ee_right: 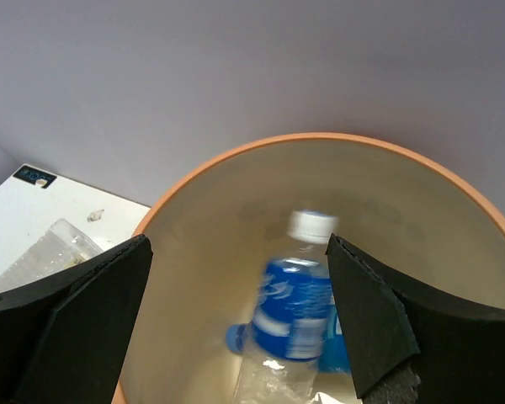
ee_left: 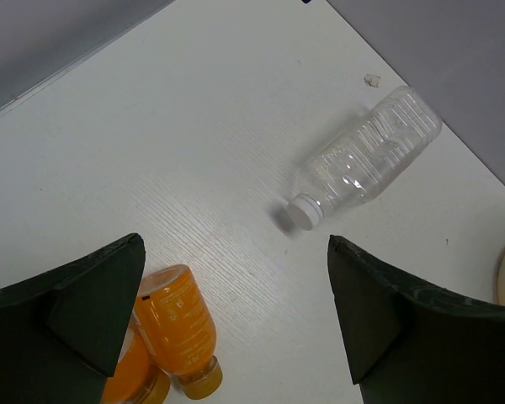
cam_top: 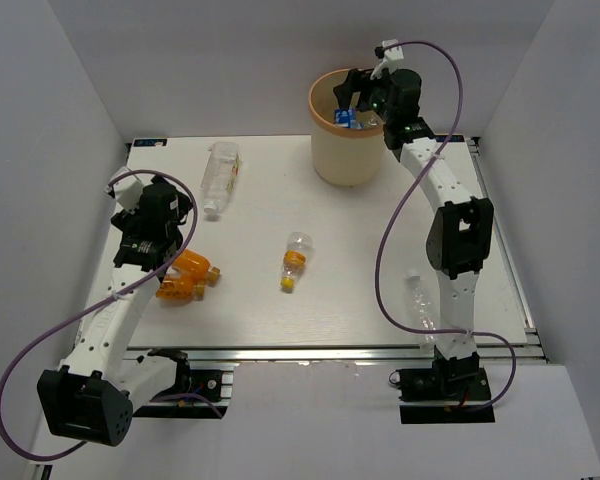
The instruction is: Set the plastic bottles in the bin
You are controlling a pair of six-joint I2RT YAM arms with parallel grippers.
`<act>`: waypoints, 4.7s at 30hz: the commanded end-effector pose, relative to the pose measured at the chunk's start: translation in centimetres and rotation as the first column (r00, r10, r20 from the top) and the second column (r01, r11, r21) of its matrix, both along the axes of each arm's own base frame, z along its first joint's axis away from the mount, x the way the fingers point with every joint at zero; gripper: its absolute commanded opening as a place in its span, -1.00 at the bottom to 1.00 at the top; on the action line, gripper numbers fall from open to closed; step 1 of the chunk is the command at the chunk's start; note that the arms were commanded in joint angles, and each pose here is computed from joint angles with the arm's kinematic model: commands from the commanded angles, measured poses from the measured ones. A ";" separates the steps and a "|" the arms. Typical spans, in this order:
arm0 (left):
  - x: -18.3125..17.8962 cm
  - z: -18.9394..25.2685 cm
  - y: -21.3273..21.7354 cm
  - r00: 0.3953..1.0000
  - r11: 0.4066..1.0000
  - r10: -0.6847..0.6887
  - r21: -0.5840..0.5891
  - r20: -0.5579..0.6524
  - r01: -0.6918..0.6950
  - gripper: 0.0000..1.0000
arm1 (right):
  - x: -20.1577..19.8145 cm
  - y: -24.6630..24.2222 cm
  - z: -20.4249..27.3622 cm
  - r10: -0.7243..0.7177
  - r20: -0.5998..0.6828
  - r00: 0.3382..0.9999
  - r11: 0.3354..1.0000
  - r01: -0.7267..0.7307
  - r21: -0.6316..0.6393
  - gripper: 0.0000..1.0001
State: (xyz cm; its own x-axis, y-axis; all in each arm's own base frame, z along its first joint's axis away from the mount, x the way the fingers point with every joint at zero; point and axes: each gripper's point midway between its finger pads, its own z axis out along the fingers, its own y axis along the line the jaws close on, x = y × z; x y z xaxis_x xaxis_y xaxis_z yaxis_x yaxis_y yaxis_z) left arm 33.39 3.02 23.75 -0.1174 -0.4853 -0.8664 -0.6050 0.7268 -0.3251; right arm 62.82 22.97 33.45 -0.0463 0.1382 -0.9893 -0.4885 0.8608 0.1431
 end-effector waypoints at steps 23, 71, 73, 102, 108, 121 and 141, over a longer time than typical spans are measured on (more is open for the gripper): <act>5.0 -0.9 -14.0 0.715 0.703 -0.692 -0.132 0.100 0.699 0.96 | -29.7 -14.8 -16.6 -0.436 -0.656 0.617 0.900 0.309 -0.307 0.79; 5.1 -3.2 -10.7 0.854 0.842 -0.520 -0.162 0.008 0.514 0.96 | -18.2 -1.3 20.4 0.160 0.476 0.865 0.979 -0.200 0.033 -1.00; 4.8 -3.2 -9.9 0.885 0.869 -0.466 -0.183 0.009 0.459 0.96 | -15.7 -1.9 21.6 0.072 0.521 0.850 0.985 -0.142 0.095 -1.00; 1.6 -1.9 -7.0 0.953 0.932 -0.301 -0.206 0.022 0.299 0.96 | -21.1 2.0 4.2 0.186 -0.049 0.981 0.979 -0.181 0.090 0.79; 1.0 -2.7 -6.5 0.964 0.941 -0.267 -0.218 -0.003 0.260 0.96 | -24.8 3.7 -4.9 0.078 -0.307 0.949 0.995 -0.054 0.087 0.79; -0.3 -3.0 -6.0 0.968 0.945 -0.252 -0.217 -0.002 0.245 0.96 | -30.8 12.0 -18.1 -0.010 -0.567 0.824 1.000 0.024 0.016 0.79; -3.6 -3.6 -5.1 0.981 0.946 -0.192 -0.266 0.005 0.187 0.96 | -31.5 14.6 -27.5 -0.047 -0.681 0.731 0.999 0.039 -0.027 0.79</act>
State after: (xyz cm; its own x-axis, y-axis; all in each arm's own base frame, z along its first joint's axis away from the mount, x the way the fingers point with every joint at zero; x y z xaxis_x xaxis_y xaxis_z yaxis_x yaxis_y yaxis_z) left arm 30.77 -2.08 20.08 -0.2500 -0.6485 -0.7190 -0.4758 0.7290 -0.4921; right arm 29.83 35.15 4.18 -0.7329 0.0887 -0.6745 -0.2132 0.9116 0.3516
